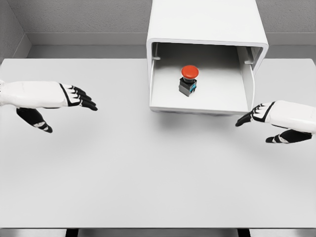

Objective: Slide open multi-storey tabletop storage cabinets and put open load switch and slide close multi-storey tabletop storage cabinets

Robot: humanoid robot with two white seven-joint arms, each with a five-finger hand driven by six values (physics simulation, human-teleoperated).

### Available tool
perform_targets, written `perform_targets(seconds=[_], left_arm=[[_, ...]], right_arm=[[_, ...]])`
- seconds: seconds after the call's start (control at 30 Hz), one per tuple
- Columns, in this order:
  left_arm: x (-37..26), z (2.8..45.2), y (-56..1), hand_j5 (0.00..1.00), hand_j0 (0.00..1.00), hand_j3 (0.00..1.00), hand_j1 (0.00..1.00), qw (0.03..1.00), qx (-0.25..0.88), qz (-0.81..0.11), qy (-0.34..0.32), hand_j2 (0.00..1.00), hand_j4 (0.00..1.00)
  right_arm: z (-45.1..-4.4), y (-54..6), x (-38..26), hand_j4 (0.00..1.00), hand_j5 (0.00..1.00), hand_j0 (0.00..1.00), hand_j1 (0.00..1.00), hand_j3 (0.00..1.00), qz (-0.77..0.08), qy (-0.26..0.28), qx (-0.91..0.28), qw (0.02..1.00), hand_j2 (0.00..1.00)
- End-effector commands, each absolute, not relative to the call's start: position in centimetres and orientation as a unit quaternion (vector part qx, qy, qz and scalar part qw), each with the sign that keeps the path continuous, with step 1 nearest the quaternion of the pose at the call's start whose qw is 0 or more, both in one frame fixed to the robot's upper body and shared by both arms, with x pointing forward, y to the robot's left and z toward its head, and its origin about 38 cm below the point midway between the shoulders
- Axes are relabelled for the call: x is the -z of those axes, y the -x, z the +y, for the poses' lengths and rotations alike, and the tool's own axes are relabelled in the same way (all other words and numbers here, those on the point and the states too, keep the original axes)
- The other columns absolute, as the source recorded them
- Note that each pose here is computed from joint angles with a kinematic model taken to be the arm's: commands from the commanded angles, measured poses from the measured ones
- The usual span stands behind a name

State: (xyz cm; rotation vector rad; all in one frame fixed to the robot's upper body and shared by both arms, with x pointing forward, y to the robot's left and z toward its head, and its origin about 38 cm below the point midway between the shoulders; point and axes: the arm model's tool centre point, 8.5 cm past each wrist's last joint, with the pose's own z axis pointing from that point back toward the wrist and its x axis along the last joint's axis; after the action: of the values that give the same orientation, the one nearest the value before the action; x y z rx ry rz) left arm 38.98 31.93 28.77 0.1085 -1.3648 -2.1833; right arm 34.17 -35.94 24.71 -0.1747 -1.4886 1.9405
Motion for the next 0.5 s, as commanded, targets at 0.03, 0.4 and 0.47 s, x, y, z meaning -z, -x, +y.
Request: perform_targets(seconds=[0.03,0.4,0.47], left_arm=[[-28.8,31.4,-39.2,1.00,1.00,1.00,1.00,0.277,0.811,-0.514,-0.036,1.00,1.00],[-28.6,31.2,-39.2,1.00,1.00,1.00,1.00,0.275,0.812,-0.514,-0.033,1.00,1.00],[-28.6,31.2,-39.2,1.00,1.00,1.00,1.00,0.275,0.812,-0.514,-0.033,1.00,1.00]], right_arm=[[-36.4,-34.6,-24.0,0.86,0.86,0.86,0.86,0.86,-0.571,0.063,-0.738,0.353,0.86],[-36.1,-34.7,-23.5,0.89,0.89,0.89,0.89,0.89,-0.569,0.058,-0.741,0.353,0.89],[-34.8,-34.2,-24.0,0.88,0.88,0.88,0.88,0.88,-0.572,0.052,-0.748,0.332,0.88]])
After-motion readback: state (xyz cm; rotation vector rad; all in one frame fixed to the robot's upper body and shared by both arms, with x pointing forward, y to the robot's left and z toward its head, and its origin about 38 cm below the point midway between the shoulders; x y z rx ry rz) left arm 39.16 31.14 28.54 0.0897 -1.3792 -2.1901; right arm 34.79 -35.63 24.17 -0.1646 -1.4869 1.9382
